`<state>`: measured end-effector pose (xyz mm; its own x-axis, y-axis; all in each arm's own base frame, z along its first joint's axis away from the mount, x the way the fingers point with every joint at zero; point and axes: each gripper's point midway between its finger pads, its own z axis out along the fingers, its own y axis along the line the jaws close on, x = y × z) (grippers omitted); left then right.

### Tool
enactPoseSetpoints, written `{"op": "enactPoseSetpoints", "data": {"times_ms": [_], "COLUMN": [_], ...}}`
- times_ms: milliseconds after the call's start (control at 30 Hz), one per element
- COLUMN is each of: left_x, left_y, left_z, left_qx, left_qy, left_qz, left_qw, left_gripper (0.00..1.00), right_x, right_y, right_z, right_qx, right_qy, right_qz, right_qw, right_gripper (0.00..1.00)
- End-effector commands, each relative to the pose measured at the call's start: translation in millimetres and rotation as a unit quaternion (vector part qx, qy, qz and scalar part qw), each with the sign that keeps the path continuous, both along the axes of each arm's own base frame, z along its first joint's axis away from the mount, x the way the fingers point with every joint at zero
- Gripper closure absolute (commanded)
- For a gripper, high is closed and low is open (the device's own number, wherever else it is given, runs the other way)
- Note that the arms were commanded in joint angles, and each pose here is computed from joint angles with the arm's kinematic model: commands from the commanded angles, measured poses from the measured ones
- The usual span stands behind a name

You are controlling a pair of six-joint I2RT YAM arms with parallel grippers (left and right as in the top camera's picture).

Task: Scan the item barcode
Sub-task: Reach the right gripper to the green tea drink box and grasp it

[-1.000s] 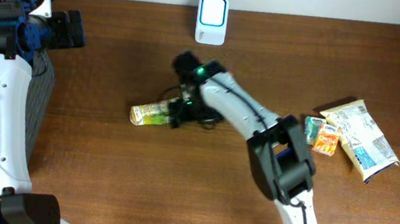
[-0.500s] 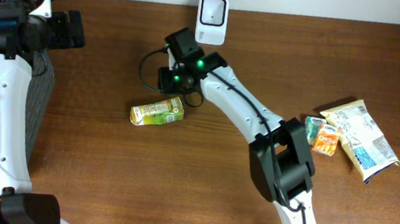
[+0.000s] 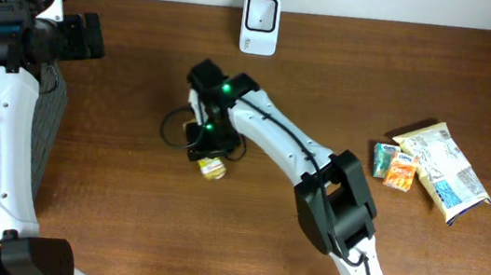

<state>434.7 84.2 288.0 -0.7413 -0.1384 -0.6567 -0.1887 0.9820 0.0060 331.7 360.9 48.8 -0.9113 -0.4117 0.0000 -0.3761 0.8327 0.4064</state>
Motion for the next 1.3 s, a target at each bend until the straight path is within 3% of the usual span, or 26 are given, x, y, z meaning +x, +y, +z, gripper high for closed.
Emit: {"op": "enactPoseSetpoints", "data": {"times_ms": [0, 133, 233, 433, 567, 600, 667, 733, 767, 967, 1033, 1133, 1267], "left_x": [0.2, 0.1, 0.2, 0.2, 0.2, 0.2, 0.2, 0.2, 0.2, 0.2, 0.3, 0.2, 0.2], "left_y": [0.7, 0.6, 0.7, 0.5, 0.7, 0.7, 0.7, 0.7, 0.7, 0.7, 0.2, 0.3, 0.3], "left_z": [0.2, 0.2, 0.2, 0.2, 0.2, 0.2, 0.2, 0.2, 0.2, 0.2, 0.2, 0.2, 0.2], "left_qx": [0.004, 0.004, 0.004, 0.004, 0.004, 0.004, 0.004, 0.004, 0.004, 0.004, 0.004, 0.004, 0.004], "left_qy": [0.001, 0.001, 0.001, 0.001, 0.001, 0.001, 0.001, 0.001, 0.001, 0.001, 0.001, 0.001, 0.001], "left_qz": [-0.004, -0.004, -0.004, -0.004, -0.004, -0.004, -0.004, -0.004, -0.004, -0.004, -0.004, -0.004, -0.004], "left_qw": [1.000, 1.000, 1.000, 1.000, 1.000, 1.000, 1.000, 1.000, 1.000, 1.000, 1.000, 1.000, 1.000], "left_gripper": [0.01, 0.01, 0.01, 0.01, 0.01, 0.01, 0.01, 0.01, 0.01, 0.01, 0.01, 0.01, 0.01], "right_x": [27.3, 52.0, 56.3, 83.0, 92.2, 92.9, 90.6, 81.5, 72.2, 52.5, 47.6, 37.8, 34.2], "right_y": [-44.1, -68.9, -72.9, -109.5, -107.0, -106.0, -102.5, -90.4, -80.0, -71.7, -70.1, -47.0, -30.0], "right_z": [1.8, 5.9, 4.1, 0.6, 2.5, 3.5, 3.7, 4.6, 5.1, 2.8, 2.6, 2.4, -3.0], "right_qx": [-0.024, -0.008, -0.015, -0.077, -0.065, -0.064, -0.066, -0.061, -0.059, -0.090, -0.095, -0.090, -0.140], "right_qy": [-0.014, -0.070, -0.099, -0.072, -0.086, -0.077, -0.054, -0.022, -0.002, 0.050, 0.054, 0.035, -0.068], "right_qz": [-0.002, 0.089, 0.144, -0.042, -0.050, -0.080, -0.135, -0.185, -0.205, -0.296, -0.291, -0.265, -0.234], "right_qw": [1.000, 0.994, 0.985, 0.993, 0.993, 0.992, 0.987, 0.981, 0.977, 0.950, 0.950, 0.959, 0.960], "right_gripper": [0.51, 0.28, 0.20, 0.27, 0.27, 0.33, 0.44, 0.44, 0.36, 0.43, 0.41, 0.11, 0.10]}}
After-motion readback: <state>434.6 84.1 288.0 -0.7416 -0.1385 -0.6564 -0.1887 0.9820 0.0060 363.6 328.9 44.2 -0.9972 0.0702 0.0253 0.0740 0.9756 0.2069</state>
